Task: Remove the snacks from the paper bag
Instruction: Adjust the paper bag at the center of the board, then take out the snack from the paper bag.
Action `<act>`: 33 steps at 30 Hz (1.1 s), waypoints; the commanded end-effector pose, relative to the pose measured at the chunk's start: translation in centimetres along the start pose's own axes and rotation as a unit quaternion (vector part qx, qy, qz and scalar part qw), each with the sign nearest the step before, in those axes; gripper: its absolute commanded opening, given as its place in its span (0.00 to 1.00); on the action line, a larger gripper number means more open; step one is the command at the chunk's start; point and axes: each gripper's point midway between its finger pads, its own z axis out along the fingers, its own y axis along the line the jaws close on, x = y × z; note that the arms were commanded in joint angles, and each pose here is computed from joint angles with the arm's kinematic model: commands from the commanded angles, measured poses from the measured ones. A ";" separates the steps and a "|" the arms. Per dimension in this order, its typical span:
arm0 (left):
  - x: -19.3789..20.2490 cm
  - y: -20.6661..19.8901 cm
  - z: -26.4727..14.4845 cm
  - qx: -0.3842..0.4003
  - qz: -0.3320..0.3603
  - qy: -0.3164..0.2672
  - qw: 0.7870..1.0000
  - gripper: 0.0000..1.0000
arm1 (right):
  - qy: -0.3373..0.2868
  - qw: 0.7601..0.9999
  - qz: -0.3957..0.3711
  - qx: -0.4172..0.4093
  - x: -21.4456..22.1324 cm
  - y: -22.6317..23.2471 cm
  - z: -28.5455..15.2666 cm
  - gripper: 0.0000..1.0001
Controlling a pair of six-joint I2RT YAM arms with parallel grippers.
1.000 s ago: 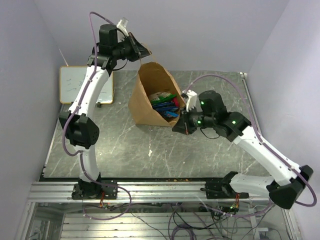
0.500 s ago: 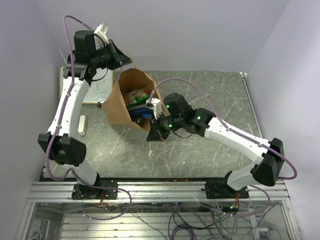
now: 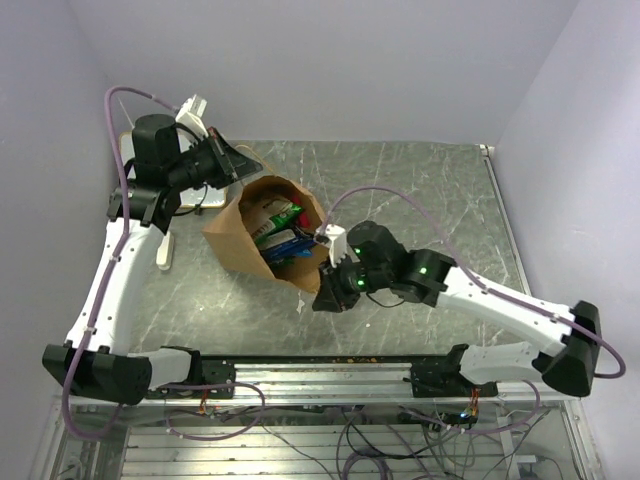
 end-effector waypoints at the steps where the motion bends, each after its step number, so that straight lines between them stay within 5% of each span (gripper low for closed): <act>1: 0.3 -2.5 -1.3 0.038 0.003 -0.012 0.999 0.07 | -0.059 0.996 0.007 0.069 -2.2 -0.6 -3.9 0.23; 10: 1.2 -2.8 -1.4 0.042 -0.005 0.004 0.999 0.07 | -0.126 0.982 -0.063 0.123 -6.0 -0.6 -8.4 0.62; 18: 1.4 -2.3 -1.2 0.022 0.010 0.029 0.999 0.07 | -0.154 0.955 -0.228 0.107 -10.9 -0.3 -5.5 0.62; 24: 2.3 -2.0 -1.3 0.023 0.004 0.045 0.999 0.07 | -0.205 0.900 -0.366 0.121 -13.7 -0.7 -4.8 0.60; 33: 2.9 -1.8 -1.2 0.029 -0.006 0.051 0.998 0.07 | -0.155 0.818 -0.538 0.135 -14.4 -2.4 -1.8 0.54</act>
